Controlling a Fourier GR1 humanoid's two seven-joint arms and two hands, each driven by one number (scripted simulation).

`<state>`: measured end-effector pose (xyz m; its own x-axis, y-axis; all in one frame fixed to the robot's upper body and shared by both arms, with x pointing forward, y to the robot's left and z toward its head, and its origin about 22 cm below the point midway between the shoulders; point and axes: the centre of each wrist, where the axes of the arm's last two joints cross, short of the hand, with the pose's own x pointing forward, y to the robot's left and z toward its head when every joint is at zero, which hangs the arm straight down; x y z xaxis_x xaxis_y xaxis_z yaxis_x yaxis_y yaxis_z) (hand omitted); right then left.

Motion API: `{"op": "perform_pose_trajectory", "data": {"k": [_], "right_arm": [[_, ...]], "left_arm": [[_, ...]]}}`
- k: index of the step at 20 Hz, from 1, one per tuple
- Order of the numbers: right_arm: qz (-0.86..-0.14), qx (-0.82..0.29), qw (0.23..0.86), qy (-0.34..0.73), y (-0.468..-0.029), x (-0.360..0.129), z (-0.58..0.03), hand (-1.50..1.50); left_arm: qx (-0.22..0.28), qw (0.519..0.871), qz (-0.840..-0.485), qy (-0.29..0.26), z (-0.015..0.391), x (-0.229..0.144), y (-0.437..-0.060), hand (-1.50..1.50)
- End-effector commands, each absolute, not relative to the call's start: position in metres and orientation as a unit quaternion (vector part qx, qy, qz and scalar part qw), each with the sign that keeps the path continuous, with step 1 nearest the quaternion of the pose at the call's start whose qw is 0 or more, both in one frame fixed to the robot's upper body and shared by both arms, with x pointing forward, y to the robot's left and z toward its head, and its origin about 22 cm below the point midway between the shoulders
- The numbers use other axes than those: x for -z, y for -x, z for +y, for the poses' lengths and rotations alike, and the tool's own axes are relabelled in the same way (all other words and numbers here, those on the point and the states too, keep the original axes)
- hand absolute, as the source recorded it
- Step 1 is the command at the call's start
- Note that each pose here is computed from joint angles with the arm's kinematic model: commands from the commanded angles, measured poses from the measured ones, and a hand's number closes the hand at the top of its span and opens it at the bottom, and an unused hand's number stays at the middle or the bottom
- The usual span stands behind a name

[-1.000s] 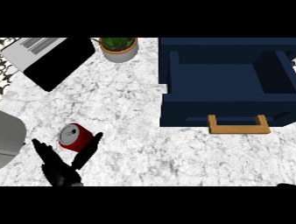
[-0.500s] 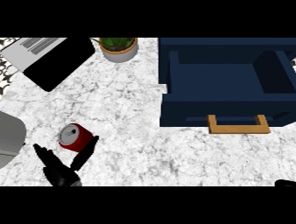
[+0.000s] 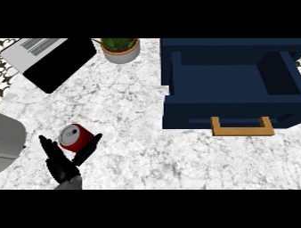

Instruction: Pick up the can, place it into the drawer and close the drawer

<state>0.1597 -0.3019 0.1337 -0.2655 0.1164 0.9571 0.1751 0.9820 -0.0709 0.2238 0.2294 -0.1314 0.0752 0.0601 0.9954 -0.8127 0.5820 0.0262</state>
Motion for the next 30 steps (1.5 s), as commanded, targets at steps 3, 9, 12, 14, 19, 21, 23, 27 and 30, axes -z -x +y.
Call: {"op": "perform_pose_trajectory", "data": {"k": [3,9,12,14,19,21,23,27,30], "right_arm": [[-0.798,0.022,0.596,0.090,-0.173,-0.136,-0.309,-1.50],[-0.802,0.034,0.586,0.107,-0.164,-0.142,-0.298,-1.50],[-0.798,0.020,0.592,0.109,-0.171,-0.151,-0.314,-1.50],[-0.801,0.019,0.588,0.113,-0.172,-0.141,-0.298,-1.50],[-0.805,0.011,0.585,0.096,-0.178,-0.143,-0.297,-1.50],[-0.799,0.017,0.592,0.108,-0.172,-0.136,-0.301,-1.50],[-0.804,0.023,0.586,0.104,-0.165,-0.147,-0.304,-1.50],[-0.804,0.022,0.584,0.110,-0.183,-0.131,-0.296,-1.50],[-0.805,0.031,0.581,0.118,-0.166,-0.143,-0.299,-1.50]], "left_arm": [[-0.324,0.661,-0.623,-0.265,0.245,0.129,-0.258,1.50],[-0.312,0.649,-0.648,-0.250,0.255,0.133,-0.263,1.50],[-0.301,0.642,-0.662,-0.244,0.242,0.136,-0.269,1.50],[-0.253,0.660,-0.677,-0.202,0.222,0.123,-0.286,1.50],[-0.062,0.697,-0.713,-0.031,0.216,0.099,-0.313,1.50],[-0.064,0.701,-0.710,0.002,0.231,0.090,-0.324,1.50],[-0.065,0.685,-0.725,0.028,0.220,0.091,-0.328,1.50],[-0.036,0.682,-0.728,0.058,0.188,0.056,-0.358,1.50],[-0.006,0.690,-0.721,0.055,0.194,0.046,-0.365,1.50]]}}
